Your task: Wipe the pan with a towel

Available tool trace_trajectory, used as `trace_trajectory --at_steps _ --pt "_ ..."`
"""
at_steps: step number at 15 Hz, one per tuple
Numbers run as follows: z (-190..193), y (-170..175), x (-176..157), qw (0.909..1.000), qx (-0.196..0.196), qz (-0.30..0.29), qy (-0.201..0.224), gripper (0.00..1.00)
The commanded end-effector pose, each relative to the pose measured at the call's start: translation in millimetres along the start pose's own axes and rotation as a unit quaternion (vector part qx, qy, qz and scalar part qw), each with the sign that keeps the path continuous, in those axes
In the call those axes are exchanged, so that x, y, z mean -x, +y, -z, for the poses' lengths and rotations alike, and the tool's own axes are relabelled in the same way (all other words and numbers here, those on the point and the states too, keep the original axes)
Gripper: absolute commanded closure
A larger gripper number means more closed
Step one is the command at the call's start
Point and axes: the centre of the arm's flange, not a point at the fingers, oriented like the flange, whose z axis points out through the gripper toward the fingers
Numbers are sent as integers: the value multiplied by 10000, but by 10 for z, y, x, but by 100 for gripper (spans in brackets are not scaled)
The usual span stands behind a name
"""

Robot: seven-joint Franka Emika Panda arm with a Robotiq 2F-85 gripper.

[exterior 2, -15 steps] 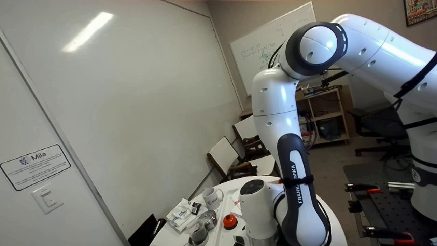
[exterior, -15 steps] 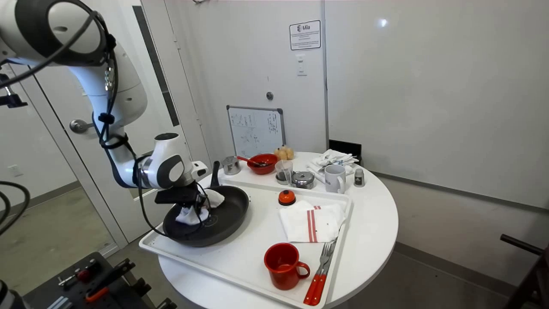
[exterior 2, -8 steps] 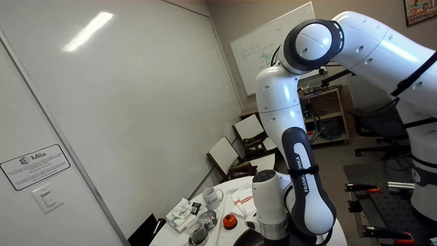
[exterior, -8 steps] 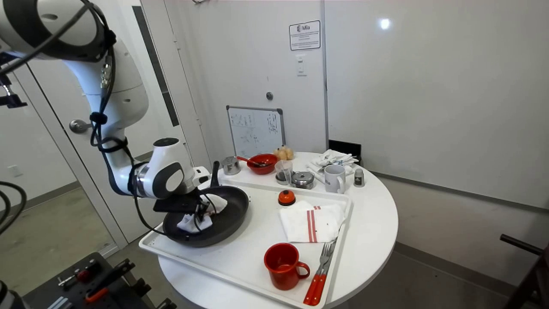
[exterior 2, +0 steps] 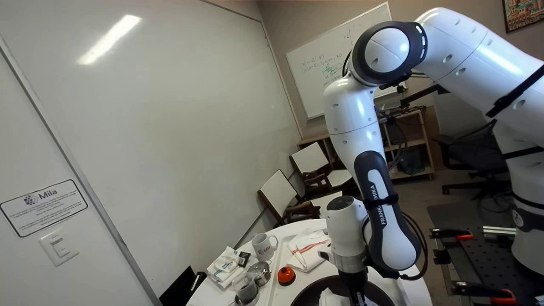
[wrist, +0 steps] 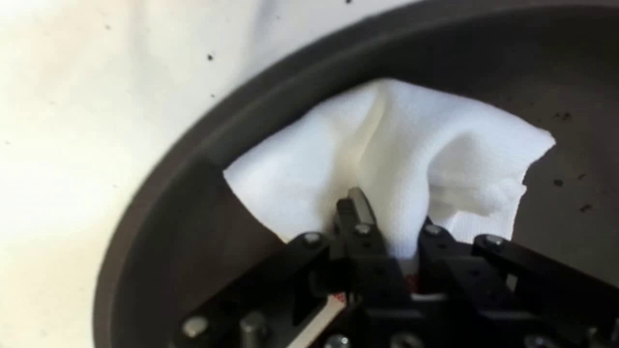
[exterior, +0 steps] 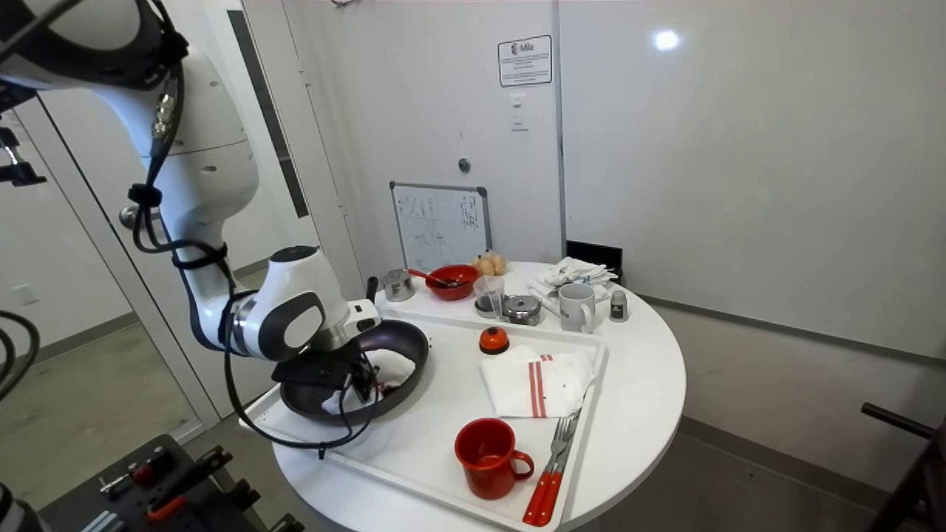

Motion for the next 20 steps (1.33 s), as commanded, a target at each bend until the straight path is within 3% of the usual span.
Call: trace_trajectory --at_steps 1,4,13,16,20 --pt "6 69 139 9998 129 -127 -80 97" --pt "4 -27 21 9999 150 20 -66 97" --pt "-13 -826 -523 9935 111 1127 -68 97" --pt "-61 -714 -490 9946 127 1017 -169 97" --pt "-160 -186 -185 9981 251 421 -373 97"
